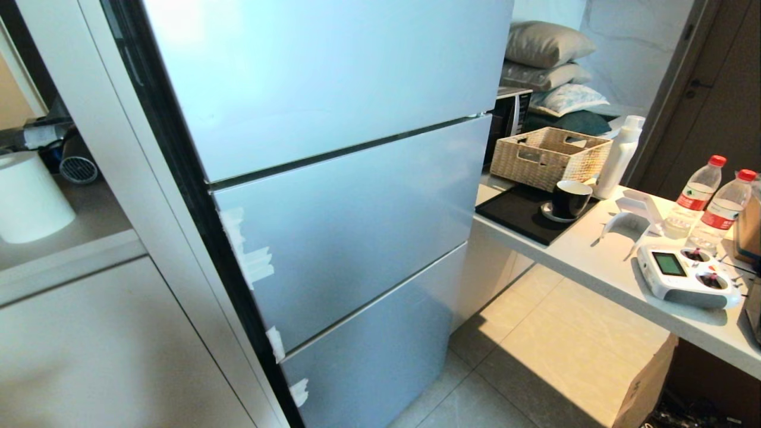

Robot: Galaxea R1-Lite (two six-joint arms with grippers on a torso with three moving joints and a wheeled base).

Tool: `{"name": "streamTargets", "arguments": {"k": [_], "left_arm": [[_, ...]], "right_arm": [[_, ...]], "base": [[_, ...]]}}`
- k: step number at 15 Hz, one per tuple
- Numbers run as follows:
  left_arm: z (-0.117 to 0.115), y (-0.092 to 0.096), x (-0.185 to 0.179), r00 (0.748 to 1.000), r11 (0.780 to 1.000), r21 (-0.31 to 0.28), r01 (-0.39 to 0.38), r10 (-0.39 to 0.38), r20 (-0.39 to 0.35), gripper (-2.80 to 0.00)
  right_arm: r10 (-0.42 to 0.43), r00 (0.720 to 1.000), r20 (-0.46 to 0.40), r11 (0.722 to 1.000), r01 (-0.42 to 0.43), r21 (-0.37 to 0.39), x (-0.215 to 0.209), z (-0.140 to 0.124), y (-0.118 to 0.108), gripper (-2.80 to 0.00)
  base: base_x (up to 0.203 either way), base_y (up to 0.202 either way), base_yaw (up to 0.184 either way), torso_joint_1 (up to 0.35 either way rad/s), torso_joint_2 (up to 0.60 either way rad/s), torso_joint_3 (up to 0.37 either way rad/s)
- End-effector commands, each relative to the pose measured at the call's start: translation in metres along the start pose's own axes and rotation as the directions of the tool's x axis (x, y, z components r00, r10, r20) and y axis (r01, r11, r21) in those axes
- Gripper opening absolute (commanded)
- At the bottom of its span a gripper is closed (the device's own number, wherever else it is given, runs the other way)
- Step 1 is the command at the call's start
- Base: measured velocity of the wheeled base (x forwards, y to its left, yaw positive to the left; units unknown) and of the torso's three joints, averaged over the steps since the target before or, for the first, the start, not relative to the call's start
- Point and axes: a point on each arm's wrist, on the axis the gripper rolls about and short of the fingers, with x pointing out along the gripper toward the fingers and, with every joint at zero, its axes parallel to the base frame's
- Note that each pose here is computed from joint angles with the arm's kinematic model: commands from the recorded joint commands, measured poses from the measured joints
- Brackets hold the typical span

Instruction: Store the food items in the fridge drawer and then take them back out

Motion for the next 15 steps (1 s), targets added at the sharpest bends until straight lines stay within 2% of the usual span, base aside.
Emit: {"name": "streamTargets", "arguments": {"k": [1, 4, 5, 7, 8, 11, 13, 15], "left_arm": [[0.000, 0.000, 0.000, 1.000, 1.000, 0.005, 0.000, 0.000, 0.001, -2.80], [0.000, 0.000, 0.000, 1.000, 1.000, 0.020, 0.000, 0.000, 0.001, -2.80], [0.007, 0.000, -0.001, 0.999, 1.000, 0.019, 0.001, -0.002, 0.043, -2.80], [0.048, -0.001, -0.014, 0.981, 0.998, 0.016, 0.055, -0.057, 0.183, -2.80], [0.068, -0.002, -0.017, 0.975, 0.995, 0.012, 0.096, -0.097, 0.198, -2.80], [0.096, -0.004, 0.012, 0.974, 0.971, -0.089, 0.220, -0.215, 0.065, -2.80], [0.107, -0.006, 0.047, 0.965, 0.953, -0.169, 0.251, -0.260, -0.029, -2.80], [0.115, -0.008, 0.088, 0.956, 0.936, -0.243, 0.254, -0.281, -0.084, -2.80]], "right_arm": [[0.001, 1.000, -0.001, 1.000, -0.001, -0.001, 0.000, 0.000, 0.000, -2.80], [0.001, 1.000, -0.001, 1.000, -0.001, -0.001, 0.000, 0.000, 0.000, -2.80], [0.000, 1.000, -0.001, 1.000, 0.000, -0.001, 0.000, 0.000, 0.000, -2.80], [0.001, 1.000, -0.001, 1.000, -0.001, -0.001, 0.000, 0.000, 0.000, -2.80], [0.001, 1.000, -0.001, 1.000, -0.001, -0.001, 0.000, 0.000, 0.000, -2.80], [0.001, 1.000, -0.001, 1.000, -0.001, -0.001, 0.000, 0.000, 0.000, -2.80], [0.000, 1.000, -0.001, 1.000, 0.000, -0.001, 0.000, 0.000, 0.000, -2.80], [0.001, 1.000, -0.001, 1.000, -0.001, -0.001, 0.000, 0.000, 0.000, -2.80]], "base": [[0.000, 0.000, 0.000, 0.000, 0.00, 0.000], [0.000, 0.000, 0.000, 0.000, 0.00, 0.000], [0.000, 0.000, 0.000, 0.000, 0.00, 0.000], [0.000, 0.000, 0.000, 0.000, 0.00, 0.000], [0.000, 0.000, 0.000, 0.000, 0.00, 0.000], [0.000, 0.000, 0.000, 0.000, 0.00, 0.000], [0.000, 0.000, 0.000, 0.000, 0.00, 0.000], [0.000, 0.000, 0.000, 0.000, 0.00, 0.000]]}}
